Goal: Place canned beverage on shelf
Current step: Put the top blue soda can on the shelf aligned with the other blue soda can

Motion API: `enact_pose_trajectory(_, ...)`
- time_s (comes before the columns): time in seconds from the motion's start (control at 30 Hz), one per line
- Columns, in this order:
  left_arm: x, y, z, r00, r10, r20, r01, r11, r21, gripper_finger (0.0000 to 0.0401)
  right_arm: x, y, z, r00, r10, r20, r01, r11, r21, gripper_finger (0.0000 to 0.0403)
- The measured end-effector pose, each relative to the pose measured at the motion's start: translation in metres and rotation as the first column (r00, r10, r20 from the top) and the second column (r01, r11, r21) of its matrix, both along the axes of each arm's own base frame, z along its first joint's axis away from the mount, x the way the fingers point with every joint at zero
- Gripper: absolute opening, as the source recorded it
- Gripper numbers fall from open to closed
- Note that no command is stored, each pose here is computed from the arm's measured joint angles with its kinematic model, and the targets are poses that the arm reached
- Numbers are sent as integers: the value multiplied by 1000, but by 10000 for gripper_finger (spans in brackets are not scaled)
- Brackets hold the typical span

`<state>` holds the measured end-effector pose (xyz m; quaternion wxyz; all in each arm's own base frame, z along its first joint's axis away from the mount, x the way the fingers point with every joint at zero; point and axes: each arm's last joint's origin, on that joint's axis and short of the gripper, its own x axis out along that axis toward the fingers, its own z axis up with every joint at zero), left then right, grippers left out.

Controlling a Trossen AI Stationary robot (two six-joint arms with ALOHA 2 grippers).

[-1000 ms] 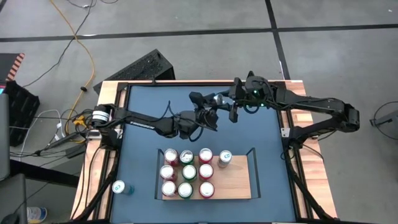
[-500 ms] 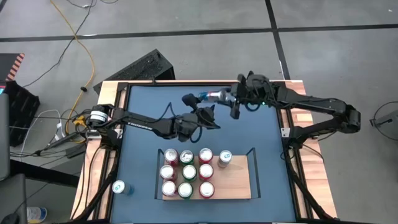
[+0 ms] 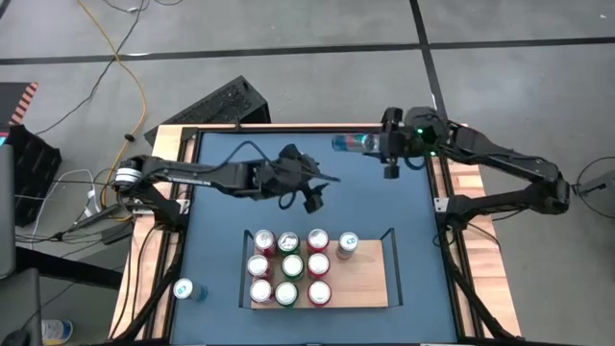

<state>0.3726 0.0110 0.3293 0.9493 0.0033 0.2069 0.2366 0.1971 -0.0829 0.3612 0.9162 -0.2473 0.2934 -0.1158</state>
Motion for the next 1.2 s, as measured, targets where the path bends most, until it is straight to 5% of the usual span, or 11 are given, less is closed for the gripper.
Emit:
enact_pose_trajectory(0.2, -16, 3, 16, 999, 20, 32, -18, 998, -61, 289, -10, 31, 46, 998, 67, 3, -67, 997, -40, 194)
enact_pose_trajectory(0.43, -35, -5, 40, 992, -48, 120, 64, 989, -130, 289, -25, 70, 84, 959, 281, -40, -284, 954, -92, 194)
enact_pose_trajectory(0.7, -75, -9, 72, 973, -94, 212, 150, 952, -266, 289, -25, 126, 86, 817, 560, -137, -576, 803, -151, 194)
enact_pose_trajectory(0.97, -110, -9, 93, 963, -81, 256, 156, 945, -288, 289, -10, 193, 91, 714, 673, -194, -700, 683, -210, 194)
enact_pose_trajectory(1.2, -118, -9, 96, 964, -92, 251, 165, 943, -288, 289, 6, 234, 84, 660, 658, -363, -726, 683, -82, 194)
